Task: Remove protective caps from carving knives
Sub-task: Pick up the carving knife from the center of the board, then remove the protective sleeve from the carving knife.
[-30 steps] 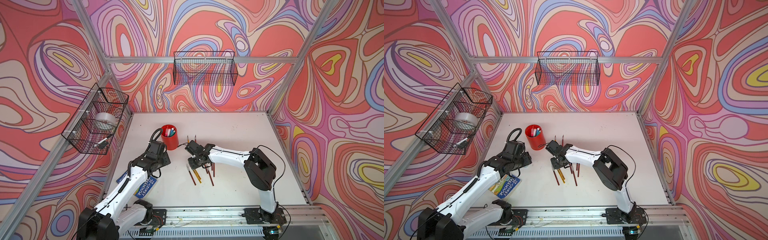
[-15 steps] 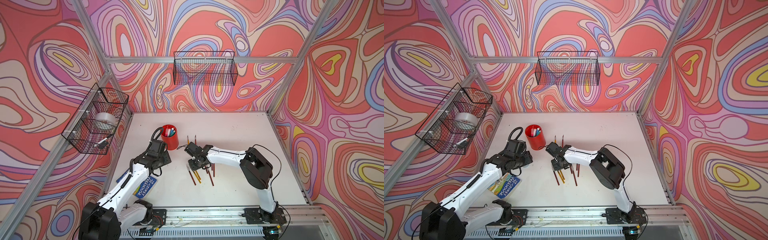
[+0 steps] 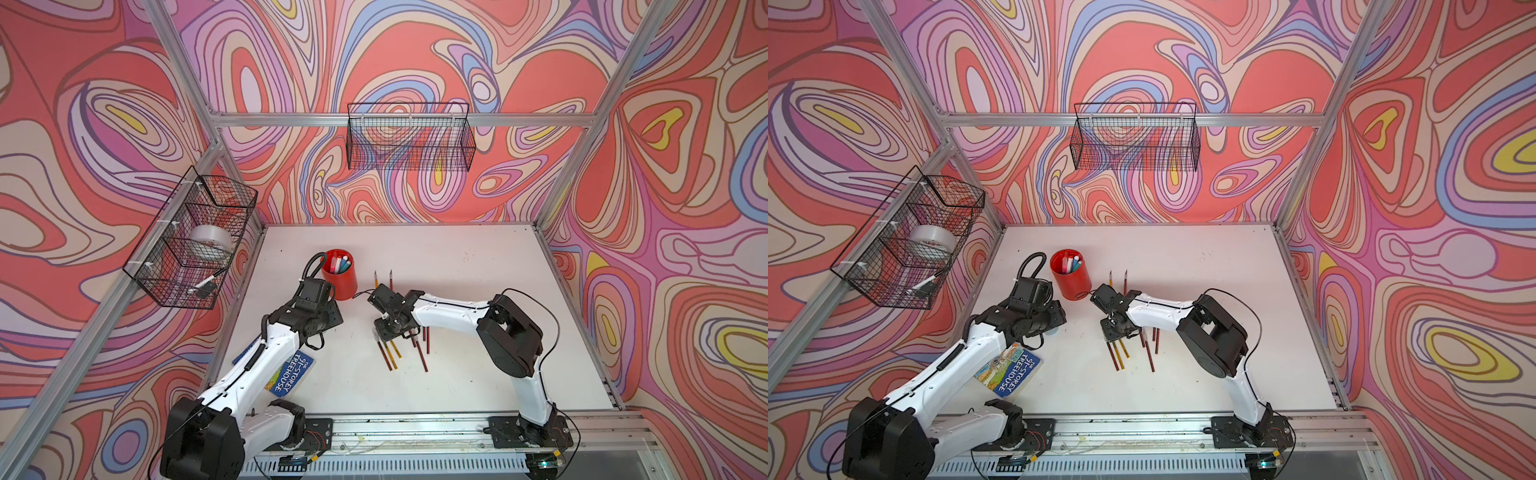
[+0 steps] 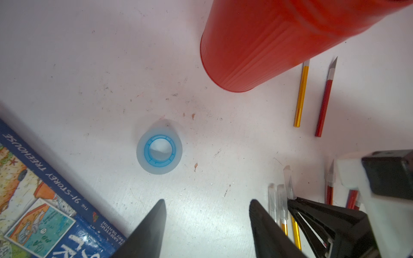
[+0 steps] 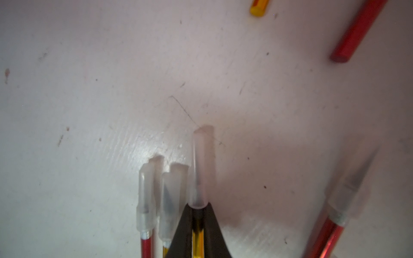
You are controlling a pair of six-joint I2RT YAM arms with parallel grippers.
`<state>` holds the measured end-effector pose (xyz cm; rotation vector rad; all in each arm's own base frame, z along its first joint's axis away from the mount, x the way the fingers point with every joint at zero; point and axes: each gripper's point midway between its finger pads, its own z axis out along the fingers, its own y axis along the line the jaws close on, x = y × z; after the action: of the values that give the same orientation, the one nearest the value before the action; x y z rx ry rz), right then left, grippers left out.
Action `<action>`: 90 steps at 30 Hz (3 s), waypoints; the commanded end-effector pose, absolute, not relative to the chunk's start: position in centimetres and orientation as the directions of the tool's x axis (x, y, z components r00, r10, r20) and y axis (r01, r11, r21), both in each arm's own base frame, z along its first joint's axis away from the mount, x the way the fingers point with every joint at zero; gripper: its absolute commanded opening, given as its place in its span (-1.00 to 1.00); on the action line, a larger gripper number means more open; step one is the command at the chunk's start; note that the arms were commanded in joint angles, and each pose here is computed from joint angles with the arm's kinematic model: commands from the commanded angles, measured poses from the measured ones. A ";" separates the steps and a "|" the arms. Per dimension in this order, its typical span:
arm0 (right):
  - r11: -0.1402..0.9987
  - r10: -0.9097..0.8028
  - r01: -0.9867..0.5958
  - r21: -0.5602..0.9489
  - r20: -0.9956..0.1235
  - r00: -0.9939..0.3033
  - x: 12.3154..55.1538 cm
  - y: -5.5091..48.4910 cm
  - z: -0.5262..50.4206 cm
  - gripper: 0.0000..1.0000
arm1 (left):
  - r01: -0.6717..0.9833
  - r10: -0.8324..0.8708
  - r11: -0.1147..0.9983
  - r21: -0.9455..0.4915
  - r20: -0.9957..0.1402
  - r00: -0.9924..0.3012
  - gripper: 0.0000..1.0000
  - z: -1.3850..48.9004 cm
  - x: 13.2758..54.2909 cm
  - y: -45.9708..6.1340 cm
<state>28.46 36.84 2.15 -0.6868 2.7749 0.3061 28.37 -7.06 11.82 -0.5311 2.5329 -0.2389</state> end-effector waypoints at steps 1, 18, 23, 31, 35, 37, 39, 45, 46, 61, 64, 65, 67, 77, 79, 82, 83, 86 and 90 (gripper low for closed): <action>0.870 -0.436 -0.479 0.119 -0.271 -0.858 28.0 36.2 0.9 -0.91 | -0.312 -0.422 0.903 -0.296 -0.475 -0.772 0.23 12.7 29.1 -7.4; 0.837 -0.282 -0.442 0.324 -0.437 -0.854 31.6 36.8 9.9 -1.00 | -0.095 -0.376 0.867 -0.490 -0.516 -0.770 0.15 15.8 29.7 -11.5; 0.799 -0.126 -0.368 0.476 -0.465 -0.876 34.1 34.6 13.4 -1.00 | 0.016 -0.349 0.830 -0.558 -0.542 -0.765 0.15 17.5 29.4 -13.8; 0.725 0.045 -0.323 0.608 -0.511 -0.859 36.3 31.5 18.7 -1.00 | 0.260 -0.241 0.752 -0.606 -0.619 -0.748 0.22 20.8 28.3 -20.9; 0.681 0.076 -0.333 0.652 -0.515 -0.854 36.2 31.6 20.4 -1.00 | 0.326 -0.200 0.707 -0.628 -0.619 -0.759 0.32 21.7 28.6 -24.0; 0.650 0.086 -0.341 0.680 -0.511 -0.855 35.9 31.9 21.0 -1.00 | 0.343 -0.187 0.687 -0.641 -0.612 -0.769 0.33 21.9 29.0 -25.4; 0.623 0.088 -0.350 0.700 -0.507 -0.857 35.6 32.2 21.5 -1.00 | 0.359 -0.177 0.665 -0.655 -0.605 -0.776 0.31 22.1 29.3 -26.6; 0.583 0.087 -0.350 0.733 -0.485 -0.870 34.7 32.5 21.9 -1.00 | 0.378 -0.168 0.639 -0.669 -0.602 -0.781 0.01 22.7 30.4 -28.7; 0.578 0.088 -0.350 0.737 -0.483 -0.871 34.6 32.6 22.0 -1.00 | 0.381 -0.166 0.636 -0.671 -0.601 -0.781 -0.07 22.8 30.5 -28.9; 0.554 0.111 -0.387 0.737 -0.526 -0.843 33.9 32.0 24.9 -1.00 | 0.361 -0.148 0.667 -0.652 -0.590 -0.793 -0.17 21.6 30.9 -29.6; 0.552 0.111 -0.392 0.736 -0.531 -0.840 33.7 31.8 25.4 -1.00 | 0.346 -0.147 0.682 -0.645 -0.584 -0.799 -0.04 20.9 31.0 -29.4; 0.550 0.113 -0.393 0.737 -0.533 -0.839 33.7 31.8 25.6 -1.00 | 0.342 -0.146 0.685 -0.644 -0.581 -0.801 -0.02 20.8 31.0 -29.4; 0.547 0.115 -0.396 0.737 -0.535 -0.837 33.6 31.8 25.8 -1.00 | 0.335 -0.145 0.691 -0.640 -0.577 -0.804 -0.03 20.4 31.0 -29.3; 0.547 0.105 -0.384 0.744 -0.516 -0.850 33.4 31.9 24.7 -1.00 | 0.340 -0.144 0.698 -0.631 -0.588 -0.796 -0.91 21.1 31.4 -29.4; 0.550 0.102 -0.380 0.744 -0.511 -0.854 33.4 31.9 24.4 -1.00 | 0.337 -0.144 0.698 -0.632 -0.585 -0.798 -0.97 21.0 31.4 -29.4; 0.553 0.099 -0.378 0.743 -0.509 -0.855 33.4 31.9 24.1 -0.69 | 0.332 -0.144 0.699 -0.634 -0.579 -0.803 -1.00 20.7 31.3 -29.4; 0.556 0.101 -0.380 0.739 -0.514 -0.852 33.5 31.8 24.2 -0.58 | 0.329 -0.146 0.699 -0.635 -0.577 -0.804 -1.00 20.6 31.3 -29.4; 0.579 0.100 -0.388 0.717 -0.535 -0.839 34.0 31.6 24.6 -0.35 | 0.327 -0.146 0.701 -0.634 -0.576 -0.804 -1.00 20.5 31.2 -29.3; 0.620 0.095 -0.390 0.681 -0.558 -0.824 35.1 30.9 24.9 -0.27 | 0.328 -0.146 0.702 -0.632 -0.579 -0.802 -1.00 20.6 31.1 -29.1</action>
<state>33.96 31.39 24.34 -0.2200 2.2976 1.2072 30.92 -29.36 20.31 0.1554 2.2959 -1.0219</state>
